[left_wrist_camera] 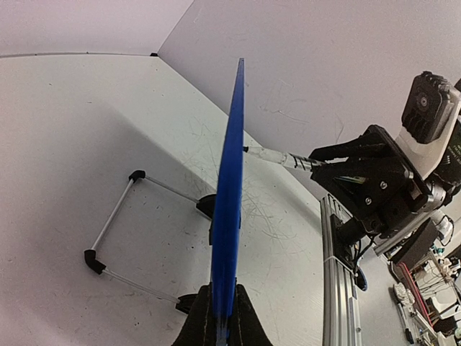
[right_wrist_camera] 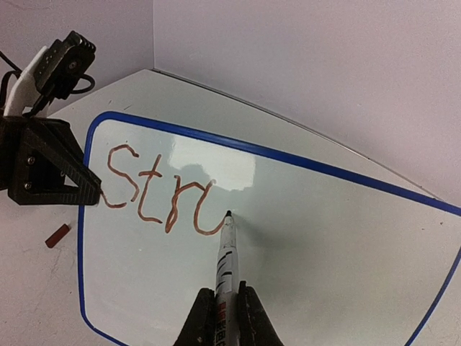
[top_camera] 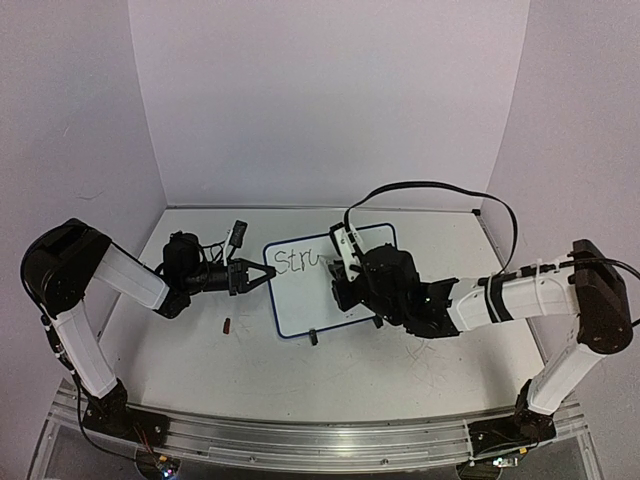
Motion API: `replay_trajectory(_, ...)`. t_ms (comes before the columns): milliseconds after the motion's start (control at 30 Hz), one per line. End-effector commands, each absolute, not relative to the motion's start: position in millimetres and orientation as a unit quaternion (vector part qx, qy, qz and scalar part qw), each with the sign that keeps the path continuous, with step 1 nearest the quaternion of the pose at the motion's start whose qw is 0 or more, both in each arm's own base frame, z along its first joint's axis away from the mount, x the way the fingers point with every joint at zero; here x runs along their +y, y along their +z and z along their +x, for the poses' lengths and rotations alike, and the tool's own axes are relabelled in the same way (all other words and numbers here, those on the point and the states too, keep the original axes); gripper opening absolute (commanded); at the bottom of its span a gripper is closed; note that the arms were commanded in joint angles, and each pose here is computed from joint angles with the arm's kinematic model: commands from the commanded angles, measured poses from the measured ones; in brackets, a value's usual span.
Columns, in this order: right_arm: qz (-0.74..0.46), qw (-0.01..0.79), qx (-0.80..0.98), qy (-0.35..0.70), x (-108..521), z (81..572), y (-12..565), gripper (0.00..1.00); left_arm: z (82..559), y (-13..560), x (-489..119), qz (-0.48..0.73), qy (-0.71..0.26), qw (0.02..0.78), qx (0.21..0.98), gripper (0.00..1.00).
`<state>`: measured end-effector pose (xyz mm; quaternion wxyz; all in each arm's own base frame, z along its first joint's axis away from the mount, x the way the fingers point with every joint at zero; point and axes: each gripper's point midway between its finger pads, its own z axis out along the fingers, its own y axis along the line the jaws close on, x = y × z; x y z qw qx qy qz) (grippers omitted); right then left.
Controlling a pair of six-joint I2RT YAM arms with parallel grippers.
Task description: Write a sentence on the whiteboard
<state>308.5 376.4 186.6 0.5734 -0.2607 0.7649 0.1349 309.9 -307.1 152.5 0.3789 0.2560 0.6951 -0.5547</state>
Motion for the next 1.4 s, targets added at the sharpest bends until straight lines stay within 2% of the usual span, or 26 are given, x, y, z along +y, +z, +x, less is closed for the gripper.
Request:
replay_trajectory(0,-0.233,0.599,0.754,0.135,380,322,209,0.00,304,167,-309,0.275,-0.560,0.385,0.680,0.00)
replay_trajectory(633,-0.272,0.573,0.757,0.158,397,315,197,0.00,303,167,-308,0.274,-0.557,0.387,0.682,0.00)
replay_trajectory(833,-0.260,0.628,0.707,0.193,361,290,249,0.00,303,166,-307,0.273,-0.557,0.386,0.683,0.00)
replay_trajectory(967,-0.267,0.610,0.729,0.155,356,312,230,0.00,303,163,-307,0.270,-0.556,0.384,0.687,0.00)
replay_trajectory(1367,-0.290,0.609,0.719,0.168,375,314,230,0.00,304,163,-307,0.269,-0.556,0.383,0.687,0.00)
